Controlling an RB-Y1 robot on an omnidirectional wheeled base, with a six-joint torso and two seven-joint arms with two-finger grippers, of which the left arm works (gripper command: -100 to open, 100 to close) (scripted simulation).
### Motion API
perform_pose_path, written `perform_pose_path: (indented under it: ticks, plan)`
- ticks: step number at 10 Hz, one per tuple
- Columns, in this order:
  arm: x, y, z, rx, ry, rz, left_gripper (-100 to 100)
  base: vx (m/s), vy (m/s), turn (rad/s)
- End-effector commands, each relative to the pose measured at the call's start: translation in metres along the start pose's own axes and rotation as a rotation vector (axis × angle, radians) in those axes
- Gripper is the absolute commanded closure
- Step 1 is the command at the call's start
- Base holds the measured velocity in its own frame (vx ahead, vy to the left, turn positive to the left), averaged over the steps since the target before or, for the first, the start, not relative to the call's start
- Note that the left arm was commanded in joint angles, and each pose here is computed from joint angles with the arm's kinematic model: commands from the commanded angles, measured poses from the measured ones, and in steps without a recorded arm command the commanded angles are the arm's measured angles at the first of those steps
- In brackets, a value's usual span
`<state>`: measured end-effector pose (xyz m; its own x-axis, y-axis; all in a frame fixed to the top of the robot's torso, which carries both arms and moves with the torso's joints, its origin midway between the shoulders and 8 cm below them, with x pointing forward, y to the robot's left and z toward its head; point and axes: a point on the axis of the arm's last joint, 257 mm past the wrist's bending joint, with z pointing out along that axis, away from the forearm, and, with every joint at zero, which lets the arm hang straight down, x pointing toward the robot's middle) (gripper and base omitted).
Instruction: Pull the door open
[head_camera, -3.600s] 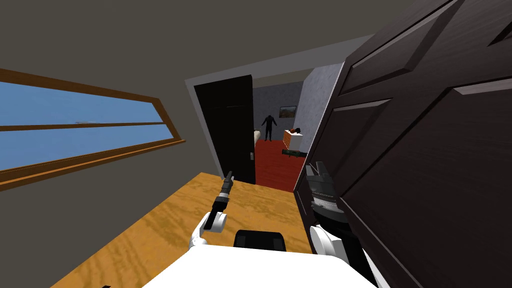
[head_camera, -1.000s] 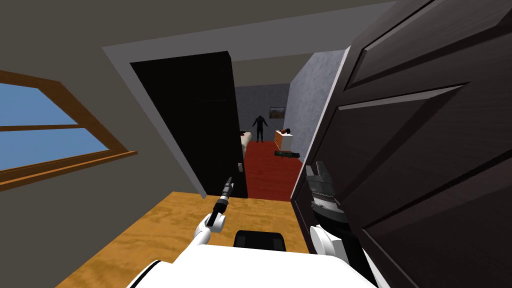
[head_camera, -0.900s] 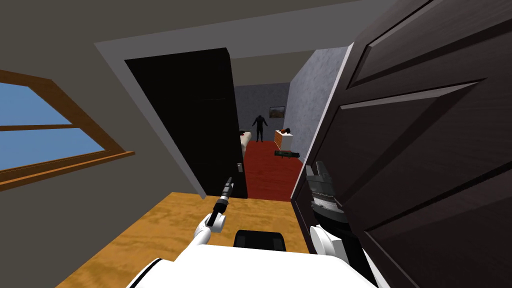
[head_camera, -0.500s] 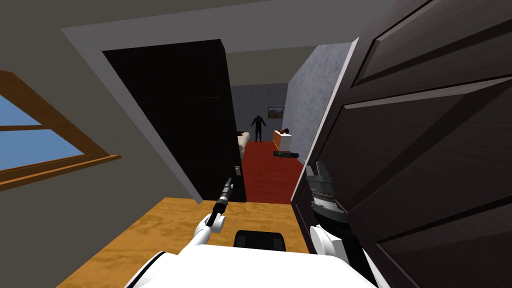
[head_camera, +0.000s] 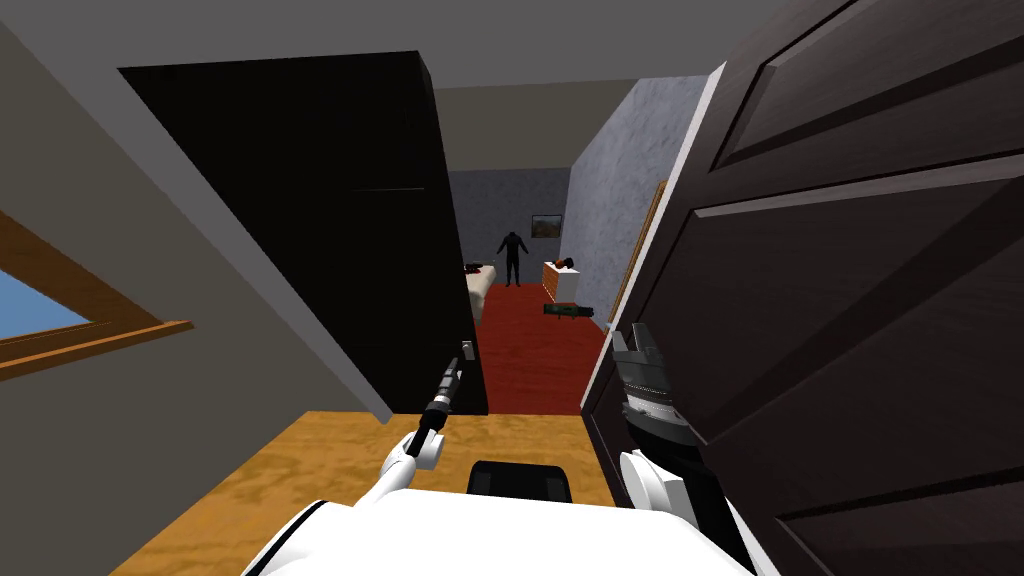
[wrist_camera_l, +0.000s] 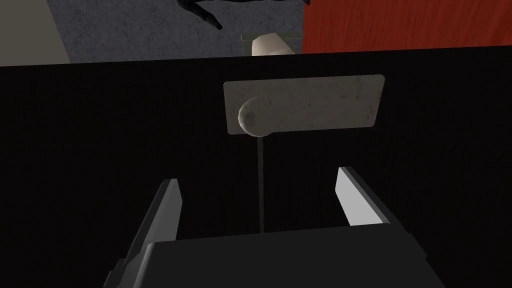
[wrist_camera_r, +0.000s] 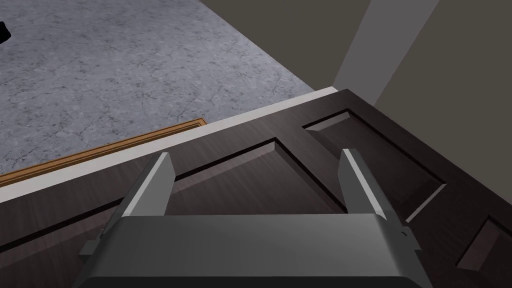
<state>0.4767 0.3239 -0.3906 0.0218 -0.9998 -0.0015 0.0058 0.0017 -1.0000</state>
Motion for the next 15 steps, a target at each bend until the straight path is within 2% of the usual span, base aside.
perform_pose_path:
  ticks: [1, 2, 3, 4, 5, 7, 8, 9, 15]
  plan:
    - [-0.018, 0.001, -0.0063, -0.004, -0.022, 0.0, -100, 0.144, -0.057, -0.134]
    - [-0.018, 0.001, -0.0063, -0.004, -0.022, 0.0, -100, 0.132, -0.035, -0.067]
    - [-0.035, 0.001, -0.0126, -0.005, -0.042, 0.0, -100, 0.184, -0.037, -0.143]
    - [-0.035, 0.001, -0.0126, -0.005, -0.042, 0.0, -100, 0.142, -0.023, -0.064]
    - [-0.051, 0.001, -0.0187, -0.006, -0.061, 0.0, -100, 0.152, -0.023, -0.117]
    - [-0.067, 0.001, -0.0249, -0.007, -0.079, 0.001, -100, 0.189, -0.006, -0.117]
    - [-0.063, 0.002, -0.0214, -0.01, -0.074, 0.002, -100, 0.068, 0.0, 0.015]
    - [-0.063, 0.002, -0.0214, -0.01, -0.074, 0.002, 100, -0.026, -0.007, 0.007]
    - [-0.062, 0.003, -0.0223, -0.013, -0.069, 0.002, 100, -0.027, 0.007, -0.026]
